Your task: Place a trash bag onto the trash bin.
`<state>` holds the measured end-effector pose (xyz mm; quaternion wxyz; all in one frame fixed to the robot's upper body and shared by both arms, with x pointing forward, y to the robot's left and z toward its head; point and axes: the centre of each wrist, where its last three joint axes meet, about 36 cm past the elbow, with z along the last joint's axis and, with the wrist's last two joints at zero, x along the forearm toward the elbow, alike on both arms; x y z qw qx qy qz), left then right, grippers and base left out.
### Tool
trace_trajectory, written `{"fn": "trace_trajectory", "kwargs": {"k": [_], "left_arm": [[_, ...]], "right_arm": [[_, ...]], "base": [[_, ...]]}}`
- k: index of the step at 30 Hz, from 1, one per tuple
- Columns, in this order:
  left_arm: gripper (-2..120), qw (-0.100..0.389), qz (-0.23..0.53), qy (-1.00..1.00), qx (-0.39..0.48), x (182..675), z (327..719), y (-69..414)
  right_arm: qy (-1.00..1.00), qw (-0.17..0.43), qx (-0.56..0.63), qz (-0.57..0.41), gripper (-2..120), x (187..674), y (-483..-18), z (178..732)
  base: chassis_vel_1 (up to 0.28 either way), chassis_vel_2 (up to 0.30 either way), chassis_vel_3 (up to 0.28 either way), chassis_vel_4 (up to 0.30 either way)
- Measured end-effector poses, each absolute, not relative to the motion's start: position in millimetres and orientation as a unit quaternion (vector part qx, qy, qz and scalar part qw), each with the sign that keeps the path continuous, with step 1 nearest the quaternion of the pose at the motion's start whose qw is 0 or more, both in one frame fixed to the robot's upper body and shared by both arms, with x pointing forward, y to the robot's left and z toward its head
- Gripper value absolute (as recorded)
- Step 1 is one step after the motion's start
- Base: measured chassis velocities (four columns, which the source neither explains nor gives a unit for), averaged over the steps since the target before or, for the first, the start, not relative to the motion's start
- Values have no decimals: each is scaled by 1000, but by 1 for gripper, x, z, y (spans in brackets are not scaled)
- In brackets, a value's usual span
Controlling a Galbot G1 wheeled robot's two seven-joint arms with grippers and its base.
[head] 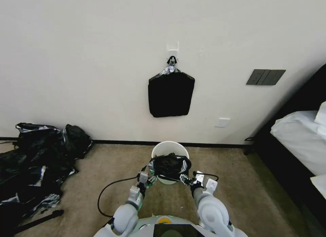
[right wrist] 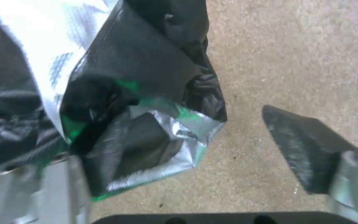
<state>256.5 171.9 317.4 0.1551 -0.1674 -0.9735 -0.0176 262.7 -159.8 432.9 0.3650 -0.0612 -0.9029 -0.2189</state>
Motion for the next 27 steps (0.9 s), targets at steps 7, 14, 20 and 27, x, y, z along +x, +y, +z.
{"fn": "trace_trajectory", "kwargs": {"k": [7,14,20,27], "left_arm": [[99,134,-10,-974,-182,246,322,183],[100,120,-5,-975,-189,239,331,188],[100,95,9,-978,-184,237,345,188],[100,48,26,-985,-164,240,379,191]], "right_arm": [[-913,347,-59,-207,100,248,-159,446],[-922,324,-62,-203,100,235,-159,460],[-934,278,-44,-219,100,228,-169,484],[-966,149,79,-196,100,272,-216,491]], "base": [[0,0,0,0],[0,0,0,0],[0,0,0,0],[0,0,0,0]]}}
